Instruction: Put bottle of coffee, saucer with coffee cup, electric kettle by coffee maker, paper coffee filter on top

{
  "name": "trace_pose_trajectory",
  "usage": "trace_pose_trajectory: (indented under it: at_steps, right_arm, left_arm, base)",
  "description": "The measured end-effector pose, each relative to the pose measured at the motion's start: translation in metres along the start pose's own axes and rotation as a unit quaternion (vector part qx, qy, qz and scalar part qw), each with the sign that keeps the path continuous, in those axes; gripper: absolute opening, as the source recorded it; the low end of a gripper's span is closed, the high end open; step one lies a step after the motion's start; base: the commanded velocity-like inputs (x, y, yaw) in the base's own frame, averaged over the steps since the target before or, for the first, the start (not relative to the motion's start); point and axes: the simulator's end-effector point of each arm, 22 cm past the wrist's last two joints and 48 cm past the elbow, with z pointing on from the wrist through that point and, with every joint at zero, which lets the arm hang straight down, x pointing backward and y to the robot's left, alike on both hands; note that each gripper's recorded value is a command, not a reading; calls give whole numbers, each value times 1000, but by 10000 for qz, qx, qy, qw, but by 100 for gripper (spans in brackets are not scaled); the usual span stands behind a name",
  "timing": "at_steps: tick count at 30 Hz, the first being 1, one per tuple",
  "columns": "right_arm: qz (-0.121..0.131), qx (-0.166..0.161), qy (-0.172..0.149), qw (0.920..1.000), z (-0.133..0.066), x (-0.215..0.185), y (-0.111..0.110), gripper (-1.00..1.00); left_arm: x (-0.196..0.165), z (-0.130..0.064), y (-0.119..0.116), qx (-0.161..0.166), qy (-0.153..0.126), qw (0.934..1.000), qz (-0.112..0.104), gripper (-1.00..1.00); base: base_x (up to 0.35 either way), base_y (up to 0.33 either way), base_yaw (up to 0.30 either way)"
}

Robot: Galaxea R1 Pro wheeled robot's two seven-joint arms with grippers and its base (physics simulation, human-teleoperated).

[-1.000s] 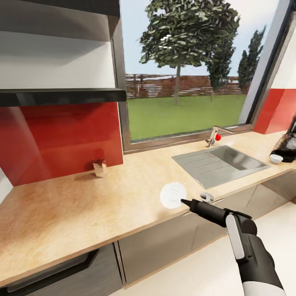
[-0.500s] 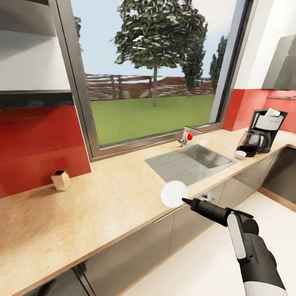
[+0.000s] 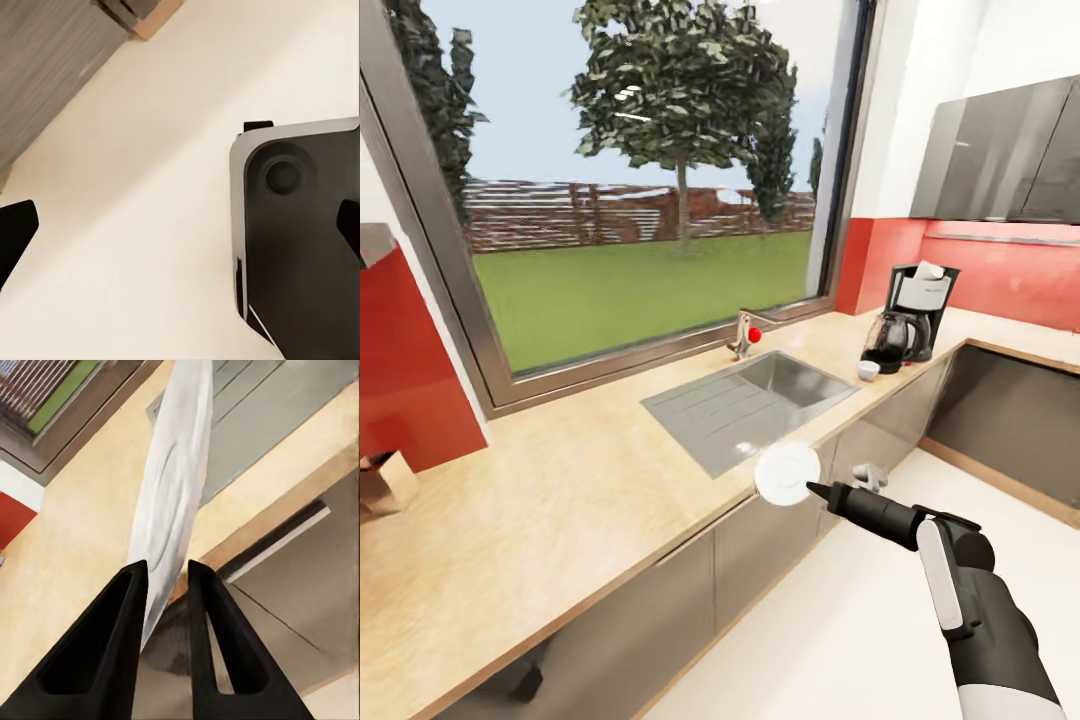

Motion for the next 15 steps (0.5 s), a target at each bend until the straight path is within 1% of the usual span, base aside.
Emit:
trace_pose_trajectory:
  at_steps: [4,9,15]
  right_arm:
    - [-5,-2,-6,10000,0,-1,1,-100]
    - [-11,-4,-11,10000,-1,-1,1,-100]
    - [-21,-3,-21,10000,-2,-2,2,-100]
  left_arm:
    - [-1,0,0,-2,-7,10000,-4,100]
    - [-1,0,0,-8,-16,10000,-19,100]
    - [-1,0,2,-53,-7,9998,-183,100]
  base:
    - [15,-274,-300]
    - [102,-274,-300]
    - [135,-274,-300]
